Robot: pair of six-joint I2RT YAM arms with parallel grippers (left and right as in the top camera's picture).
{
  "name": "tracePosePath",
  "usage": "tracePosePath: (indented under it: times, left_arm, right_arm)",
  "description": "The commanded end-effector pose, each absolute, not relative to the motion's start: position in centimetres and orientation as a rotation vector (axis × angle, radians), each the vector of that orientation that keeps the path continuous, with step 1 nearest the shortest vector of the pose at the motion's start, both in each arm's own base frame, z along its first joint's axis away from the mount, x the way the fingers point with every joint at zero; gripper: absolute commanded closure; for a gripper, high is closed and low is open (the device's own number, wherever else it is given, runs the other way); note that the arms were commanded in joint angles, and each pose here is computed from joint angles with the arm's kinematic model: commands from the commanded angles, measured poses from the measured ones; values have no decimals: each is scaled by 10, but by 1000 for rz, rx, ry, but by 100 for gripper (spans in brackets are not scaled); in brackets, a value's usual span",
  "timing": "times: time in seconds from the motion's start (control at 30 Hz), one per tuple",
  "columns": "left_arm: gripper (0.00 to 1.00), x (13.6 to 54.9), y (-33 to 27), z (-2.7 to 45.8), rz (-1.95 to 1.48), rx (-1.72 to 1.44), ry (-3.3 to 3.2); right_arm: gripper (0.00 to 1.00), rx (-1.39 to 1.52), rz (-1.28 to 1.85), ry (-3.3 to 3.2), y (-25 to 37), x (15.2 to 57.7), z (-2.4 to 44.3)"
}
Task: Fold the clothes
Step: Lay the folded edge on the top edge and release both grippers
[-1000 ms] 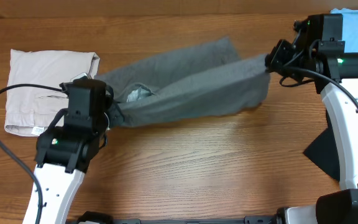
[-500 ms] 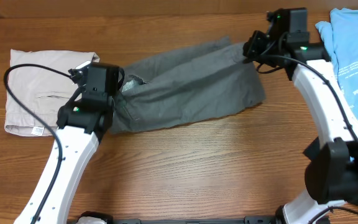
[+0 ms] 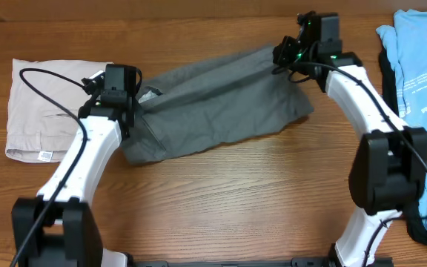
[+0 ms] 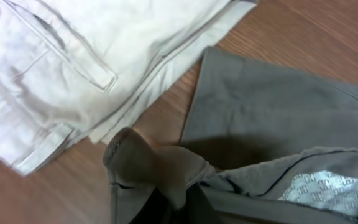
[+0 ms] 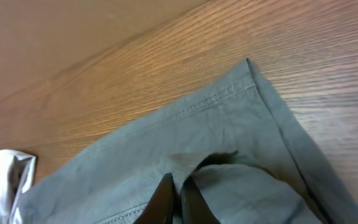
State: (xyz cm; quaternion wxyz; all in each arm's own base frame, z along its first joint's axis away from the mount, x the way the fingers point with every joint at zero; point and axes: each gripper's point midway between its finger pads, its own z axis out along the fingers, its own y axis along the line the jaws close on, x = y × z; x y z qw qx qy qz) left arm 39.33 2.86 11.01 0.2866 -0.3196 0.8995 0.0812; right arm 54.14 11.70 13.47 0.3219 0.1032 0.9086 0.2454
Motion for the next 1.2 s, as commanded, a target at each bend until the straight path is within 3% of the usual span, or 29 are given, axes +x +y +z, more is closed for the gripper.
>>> tracePosePath:
  times: [0.0,0.27,0.53,0.67,0.73,0.87,0.97,1.03,1.17]
  left_arm:
    - [90,410,41,98,260,-868,2379]
    - [84,445,38,70,237,-800,2346]
    - [82,476,34,88,206,-666,2260]
    - [60,476,35,88,214,-655,2267]
    - [51,475,35,88,217,-652,2270]
    - [40,481,34,114,223,-595,2253]
    - [36,481,25,157,158,-570,2235]
    - [41,478,13,184,75,-537,2237]
    - [44,455,2,212,-14,-537,2289]
  right_arm:
    - [96,260,615,2335,115,564,126]
    - [96,248,615,2282,116,586,103]
    - [95,246,593,2219,113,598,107]
    - [80,237,597,2192,114,602,112]
    - [57,235,598,2182,114,603,114]
    - [54,212,616,2123,115,609,134]
    - [49,172,691,2104,118,603,167]
    - [41,135,769,2117,123,589,191]
    - [38,73,810,2256,126,543,209]
